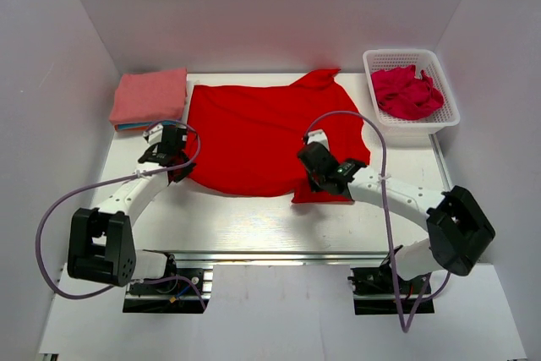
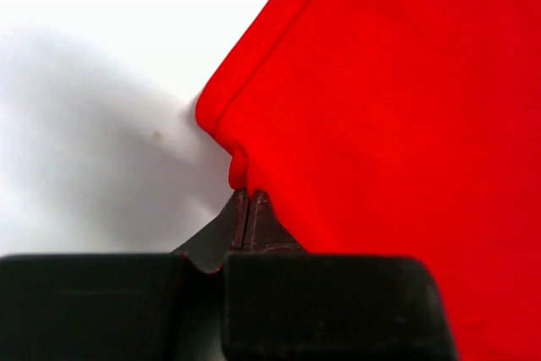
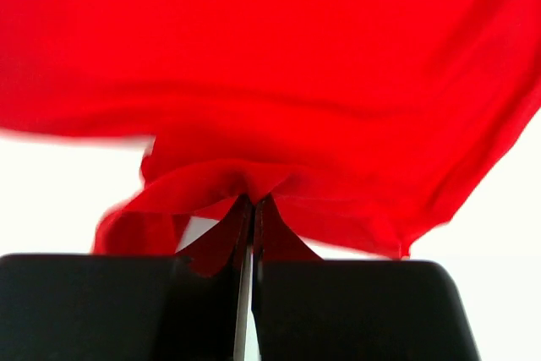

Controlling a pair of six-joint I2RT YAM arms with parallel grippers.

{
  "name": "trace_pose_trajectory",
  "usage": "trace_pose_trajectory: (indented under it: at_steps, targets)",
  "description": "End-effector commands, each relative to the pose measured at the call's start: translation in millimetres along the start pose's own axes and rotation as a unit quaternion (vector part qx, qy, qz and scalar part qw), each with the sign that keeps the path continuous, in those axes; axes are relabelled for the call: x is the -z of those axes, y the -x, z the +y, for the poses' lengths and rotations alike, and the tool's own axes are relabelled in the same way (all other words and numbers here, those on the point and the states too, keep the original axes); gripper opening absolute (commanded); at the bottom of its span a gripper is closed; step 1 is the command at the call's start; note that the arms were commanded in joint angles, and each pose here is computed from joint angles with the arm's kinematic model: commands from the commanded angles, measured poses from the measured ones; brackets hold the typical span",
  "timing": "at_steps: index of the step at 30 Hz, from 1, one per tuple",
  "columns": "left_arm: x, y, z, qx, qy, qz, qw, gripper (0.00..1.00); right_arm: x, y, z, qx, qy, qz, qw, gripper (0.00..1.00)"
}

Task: Fold and stack the t-shirts
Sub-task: Fold the flattened tshirt in 1/3 of the way

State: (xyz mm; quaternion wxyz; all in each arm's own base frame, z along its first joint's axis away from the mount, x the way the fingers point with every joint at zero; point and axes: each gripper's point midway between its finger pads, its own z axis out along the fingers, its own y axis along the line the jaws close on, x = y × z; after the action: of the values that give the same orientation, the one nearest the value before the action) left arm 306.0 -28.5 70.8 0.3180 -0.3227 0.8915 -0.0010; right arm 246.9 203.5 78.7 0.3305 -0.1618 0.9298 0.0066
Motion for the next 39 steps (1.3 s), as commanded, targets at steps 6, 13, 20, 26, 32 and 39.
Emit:
trace_pose_trajectory:
  at_steps: [6, 13, 20, 26, 32, 39]
  targets:
    - [-11.2, 61.3, -31.7, 0.037, 0.011, -0.061, 0.997, 0.0, -14.1, 103.7, -38.2, -0.023, -0.046, -0.104, 0.993, 0.0]
    - [-31.7, 91.5, -56.7, 0.043, 0.009, -0.068, 0.997, 0.0, -30.5, 145.2, -71.3, -0.047, -0.067, -0.115, 0.99, 0.0]
    - [-55.2, 125.3, -78.6, 0.052, 0.012, -0.078, 0.996, 0.0, -49.0, 170.2, -101.0, -0.048, -0.094, -0.096, 0.99, 0.0]
    - [-84.5, 146.0, -95.1, 0.052, 0.013, -0.067, 0.996, 0.0, -72.5, 189.9, -124.6, -0.039, -0.118, -0.094, 0.988, 0.0]
    - [-106.9, 149.3, -102.3, 0.032, 0.014, -0.055, 0.998, 0.0, -87.2, 208.8, -141.7, 0.008, -0.123, -0.096, 0.988, 0.0]
    - [-129.1, 150.9, -116.8, 0.019, 0.003, -0.044, 0.999, 0.0, -115.2, 233.5, -152.3, 0.059, -0.105, -0.102, 0.987, 0.0]
